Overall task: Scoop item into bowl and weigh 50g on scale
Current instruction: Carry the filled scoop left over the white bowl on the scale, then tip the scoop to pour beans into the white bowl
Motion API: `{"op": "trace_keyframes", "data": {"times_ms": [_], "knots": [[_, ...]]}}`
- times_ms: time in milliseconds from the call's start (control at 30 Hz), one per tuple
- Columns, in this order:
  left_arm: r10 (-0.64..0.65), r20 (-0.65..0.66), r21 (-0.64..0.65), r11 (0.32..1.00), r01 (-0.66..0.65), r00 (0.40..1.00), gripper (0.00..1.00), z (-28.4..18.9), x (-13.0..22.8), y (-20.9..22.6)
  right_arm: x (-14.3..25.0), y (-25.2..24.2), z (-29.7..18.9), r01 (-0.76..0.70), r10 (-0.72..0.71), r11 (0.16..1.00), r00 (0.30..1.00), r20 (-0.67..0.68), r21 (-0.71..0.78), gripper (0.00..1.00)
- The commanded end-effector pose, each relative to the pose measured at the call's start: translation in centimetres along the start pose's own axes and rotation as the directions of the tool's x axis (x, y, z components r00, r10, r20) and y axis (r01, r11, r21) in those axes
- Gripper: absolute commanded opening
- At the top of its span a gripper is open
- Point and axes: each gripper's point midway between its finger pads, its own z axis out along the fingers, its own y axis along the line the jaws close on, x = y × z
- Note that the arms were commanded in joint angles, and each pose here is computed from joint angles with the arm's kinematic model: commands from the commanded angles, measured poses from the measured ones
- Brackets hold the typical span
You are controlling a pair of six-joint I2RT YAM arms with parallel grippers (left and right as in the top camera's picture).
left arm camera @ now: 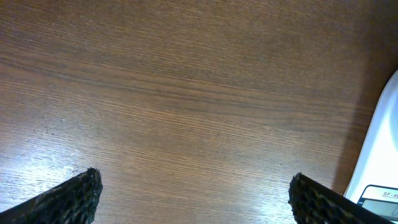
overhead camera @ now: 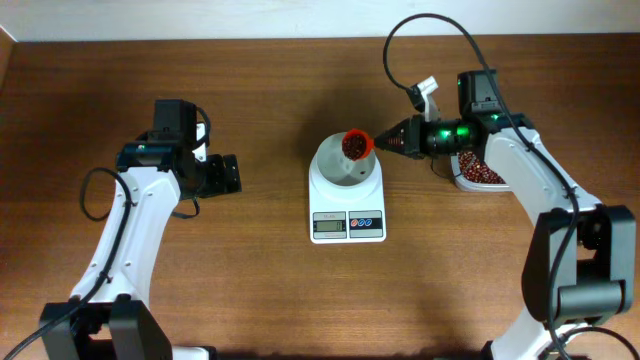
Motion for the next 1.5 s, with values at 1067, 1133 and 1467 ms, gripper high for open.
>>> {"op": "trace_keyframes", "data": {"times_ms": [1067, 1133, 1467], "knots": [[0.007, 0.014, -0.002, 1.0, -0.007, 1.0, 0.99, -0.4, -0.5, 0.1, -1.0, 3.5, 0.9, 0.424, -0.367, 0.65, 0.902, -0.228, 0.631, 0.04], [0.007, 0.014, -0.002, 1.0, -0.007, 1.0, 0.99, -0.4, -0.5, 0.1, -0.9, 3.7, 1.1, 0.47, -0.407, 0.561, 0.874, -0.267, 0.682, 0.04], [0.007, 0.014, -0.002, 1.0, -0.007, 1.0, 0.99, -0.4, -0.5, 0.1, 0.5, 5.9, 3.0, 0.622, -0.512, 0.358, 0.755, -0.41, 0.697, 0.04]]}}
